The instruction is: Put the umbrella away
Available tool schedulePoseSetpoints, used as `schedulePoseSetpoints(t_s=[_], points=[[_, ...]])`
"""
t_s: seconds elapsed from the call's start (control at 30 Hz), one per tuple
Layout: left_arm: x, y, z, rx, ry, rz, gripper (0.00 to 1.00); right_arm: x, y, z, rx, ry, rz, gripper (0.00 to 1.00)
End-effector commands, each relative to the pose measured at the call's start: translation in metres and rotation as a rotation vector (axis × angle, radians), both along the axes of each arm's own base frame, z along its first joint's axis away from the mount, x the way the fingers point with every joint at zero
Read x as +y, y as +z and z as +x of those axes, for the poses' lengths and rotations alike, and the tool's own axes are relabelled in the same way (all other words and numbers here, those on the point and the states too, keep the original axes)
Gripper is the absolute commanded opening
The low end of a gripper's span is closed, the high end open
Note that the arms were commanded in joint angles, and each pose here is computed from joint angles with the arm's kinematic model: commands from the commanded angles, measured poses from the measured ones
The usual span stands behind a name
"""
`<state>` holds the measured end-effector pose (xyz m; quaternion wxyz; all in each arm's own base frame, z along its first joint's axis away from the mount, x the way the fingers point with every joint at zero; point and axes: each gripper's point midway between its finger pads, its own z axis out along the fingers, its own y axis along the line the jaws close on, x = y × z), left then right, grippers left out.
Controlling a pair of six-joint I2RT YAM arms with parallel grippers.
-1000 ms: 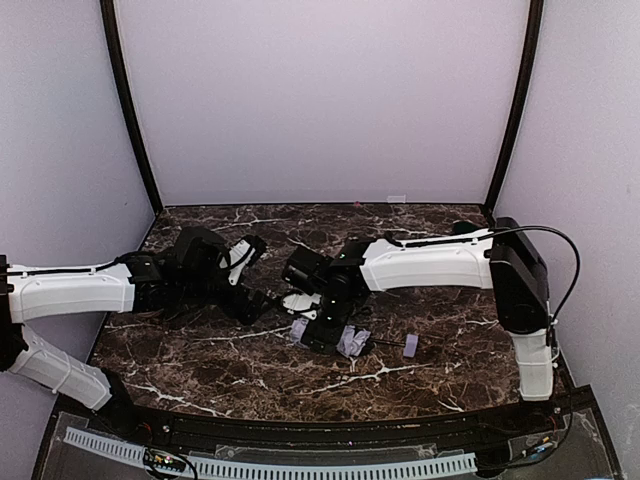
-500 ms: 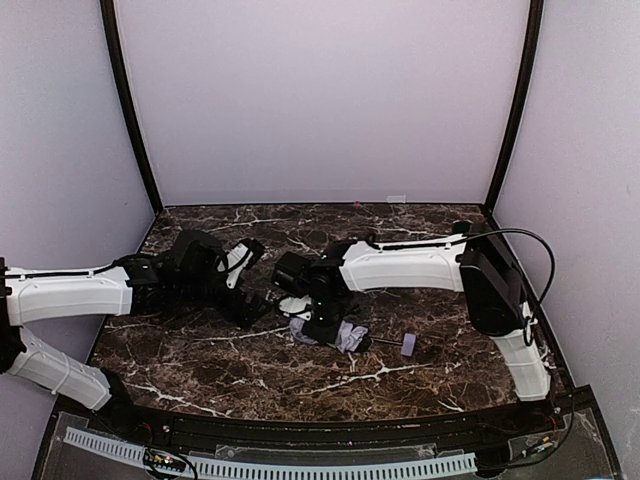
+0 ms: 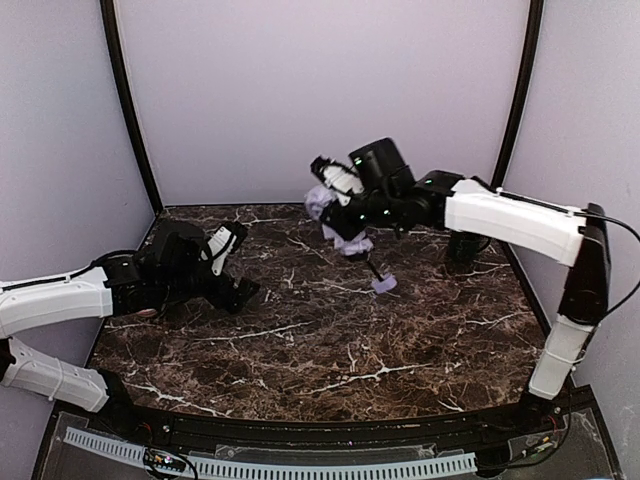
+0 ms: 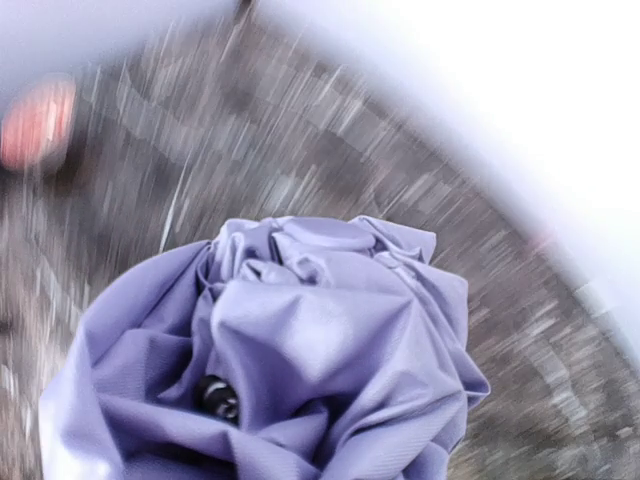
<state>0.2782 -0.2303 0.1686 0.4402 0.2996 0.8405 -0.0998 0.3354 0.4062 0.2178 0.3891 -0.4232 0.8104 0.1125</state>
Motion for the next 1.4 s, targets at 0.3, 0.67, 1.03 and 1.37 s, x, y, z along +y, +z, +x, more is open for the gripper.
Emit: schedulePoseSetpoints(t_s=[0.3,0.67,1.03,1.37], points=[[-0.002,0.012,0.008,-0.045,0.020,-0.065,0.97,-0.117,0.252,-0.062,-0.797,-0.053,0.890,0.05],[-0.021,-0.018,0.017,0.061,-0.003,-0.026,0.97,-0.185,-0.118,-0.099,-0.238,-0.284,0.728,0.00],[-0.024,-0.010,0.011,0.064,-0.039,-0.036,0.96,-0.128,0.033,-0.048,-0.390,-0.178,0.467,0.00],[-0.026,-0.001,0.021,0.042,-0.046,0.018,0.98,-0.119,0.156,-0.051,-0.220,-0.140,0.394,0.03]])
